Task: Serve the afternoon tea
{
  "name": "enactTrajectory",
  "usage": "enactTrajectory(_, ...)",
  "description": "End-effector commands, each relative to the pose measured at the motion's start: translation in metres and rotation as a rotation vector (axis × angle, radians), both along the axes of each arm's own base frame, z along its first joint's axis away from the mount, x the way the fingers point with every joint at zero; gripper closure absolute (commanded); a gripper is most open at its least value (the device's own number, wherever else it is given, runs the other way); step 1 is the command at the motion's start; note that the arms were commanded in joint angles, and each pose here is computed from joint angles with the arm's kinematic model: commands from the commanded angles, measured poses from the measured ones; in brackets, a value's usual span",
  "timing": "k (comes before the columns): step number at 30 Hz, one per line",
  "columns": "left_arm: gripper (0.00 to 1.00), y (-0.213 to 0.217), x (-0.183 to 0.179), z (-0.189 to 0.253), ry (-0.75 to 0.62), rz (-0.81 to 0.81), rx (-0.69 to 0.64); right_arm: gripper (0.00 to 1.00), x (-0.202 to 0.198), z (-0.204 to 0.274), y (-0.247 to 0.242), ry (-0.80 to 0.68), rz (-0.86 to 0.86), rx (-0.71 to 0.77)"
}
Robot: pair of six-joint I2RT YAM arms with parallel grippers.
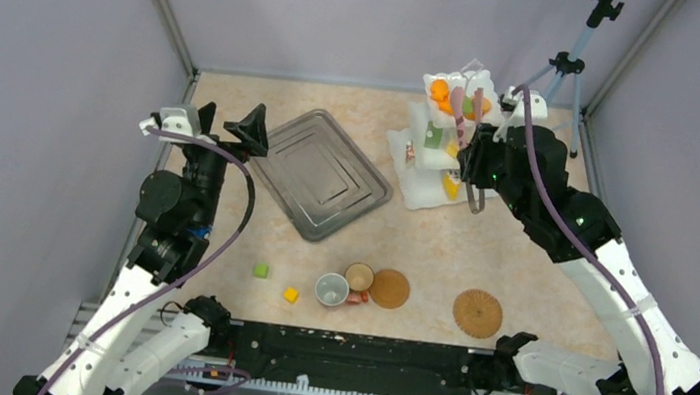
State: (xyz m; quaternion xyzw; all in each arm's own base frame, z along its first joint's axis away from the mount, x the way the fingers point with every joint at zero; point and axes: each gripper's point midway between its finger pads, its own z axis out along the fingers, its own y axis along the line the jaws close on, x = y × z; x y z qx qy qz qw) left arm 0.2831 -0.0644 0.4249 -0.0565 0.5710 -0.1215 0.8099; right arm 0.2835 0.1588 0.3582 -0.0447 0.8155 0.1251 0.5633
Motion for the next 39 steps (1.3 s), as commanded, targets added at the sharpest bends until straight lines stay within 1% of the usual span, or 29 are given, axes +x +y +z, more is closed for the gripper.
enactTrajectory(1, 0.01, -0.001, -0.002, 0.013, -0.039, -0.012, -0.012, 0.90, 0.012, 0.009, -0.015, -0.013, -0.039, -0.034)
enactTrajectory(4, 0.01, -0.002, -0.001, 0.012, -0.036, -0.013, -0.011, 0.90, 0.024, 0.002, -0.010, 0.000, -0.024, -0.042)
enactTrajectory(9, 0.01, -0.002, 0.000, 0.011, -0.031, -0.012, -0.008, 0.90, 0.042, -0.003, -0.008, 0.000, -0.051, -0.078)
enactTrajectory(21, 0.01, -0.003, 0.001, 0.011, -0.028, -0.017, -0.004, 0.86, 0.065, -0.007, -0.006, -0.011, -0.090, -0.142)
enactTrajectory(31, 0.01, -0.004, 0.002, 0.011, -0.027, -0.018, -0.003, 0.77, 0.073, -0.010, -0.005, -0.005, -0.101, -0.166)
enactTrajectory(36, 0.01, -0.004, 0.002, 0.010, -0.027, -0.019, -0.003, 0.69, 0.074, -0.012, -0.004, -0.002, -0.099, -0.167)
enactTrajectory(39, 0.01, -0.004, 0.002, 0.010, -0.026, -0.019, -0.002, 0.68, 0.074, -0.012, -0.003, -0.001, -0.095, -0.164)
